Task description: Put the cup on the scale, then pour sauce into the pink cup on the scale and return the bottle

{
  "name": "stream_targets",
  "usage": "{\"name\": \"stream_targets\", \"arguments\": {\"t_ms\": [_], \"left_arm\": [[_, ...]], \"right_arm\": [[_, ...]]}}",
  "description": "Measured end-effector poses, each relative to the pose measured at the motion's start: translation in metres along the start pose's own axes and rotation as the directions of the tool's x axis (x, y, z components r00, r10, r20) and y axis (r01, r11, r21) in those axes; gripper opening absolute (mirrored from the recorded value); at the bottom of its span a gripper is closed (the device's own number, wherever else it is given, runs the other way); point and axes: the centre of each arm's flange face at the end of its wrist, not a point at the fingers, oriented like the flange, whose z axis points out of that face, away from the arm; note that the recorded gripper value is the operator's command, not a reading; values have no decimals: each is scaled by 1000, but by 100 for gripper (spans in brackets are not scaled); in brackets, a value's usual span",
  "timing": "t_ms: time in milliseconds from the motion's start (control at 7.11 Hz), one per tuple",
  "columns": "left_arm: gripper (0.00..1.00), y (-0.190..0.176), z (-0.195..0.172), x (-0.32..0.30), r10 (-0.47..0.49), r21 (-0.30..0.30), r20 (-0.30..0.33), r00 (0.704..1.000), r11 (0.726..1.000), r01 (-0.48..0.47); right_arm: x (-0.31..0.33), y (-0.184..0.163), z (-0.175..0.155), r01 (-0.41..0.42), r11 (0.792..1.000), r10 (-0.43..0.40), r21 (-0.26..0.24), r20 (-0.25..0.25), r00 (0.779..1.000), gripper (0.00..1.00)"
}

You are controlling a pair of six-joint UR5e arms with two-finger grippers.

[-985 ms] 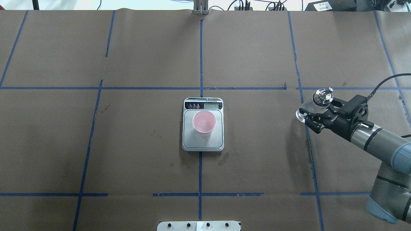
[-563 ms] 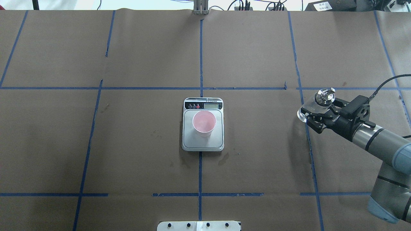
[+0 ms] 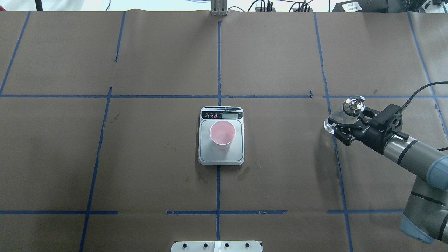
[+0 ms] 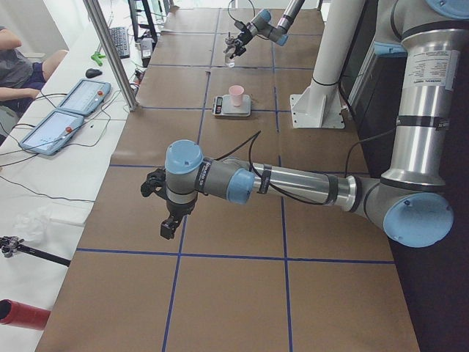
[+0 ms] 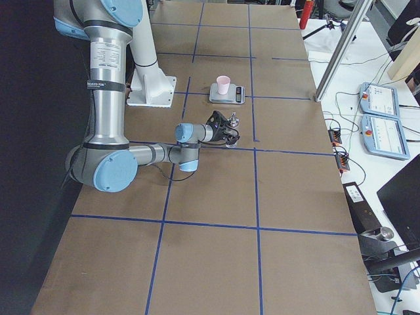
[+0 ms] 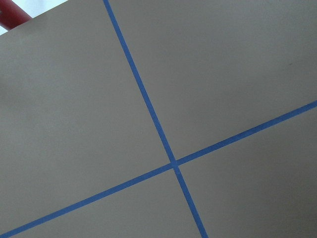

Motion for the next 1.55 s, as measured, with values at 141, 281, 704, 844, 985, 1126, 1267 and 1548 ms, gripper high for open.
{"name": "stream_targets", "arguments": {"t_ms": [141,281,704,844,985,1126,1267,1548], "left_arm": [[100,0,0,0,1,0,0,1000,1000,-1],[100,0,0,0,1,0,0,1000,1000,-1],[100,-1,-1,1,3,2,0,1000,1000,-3],[100,-2,-1,2,4,2,0,1000,1000,-4],[100,-2,-1,2,4,3,0,1000,1000,-4],[100,-2,-1,2,5,4,0,1000,1000,-5],[100,-3,-2,2,6,4,0,1000,1000,-6],[100,-4,-2,2,6,5,1,1000,1000,-6]], "right_arm": [[0,1,0,0,1000,0,-3,-1,1000,0],[1,2,1,2,1000,-2,-9,-4,1000,0],[1,4,3,6,999,-7,-31,-16,1000,0],[1,4,3,6,999,-7,-35,-18,1000,7],[1,4,4,7,999,-7,-37,-18,1000,24],[0,4,4,7,999,-8,-38,-18,1000,42],[0,5,4,8,999,-8,-40,-19,1000,43],[0,5,5,6,999,-7,-46,-22,1000,47]]}}
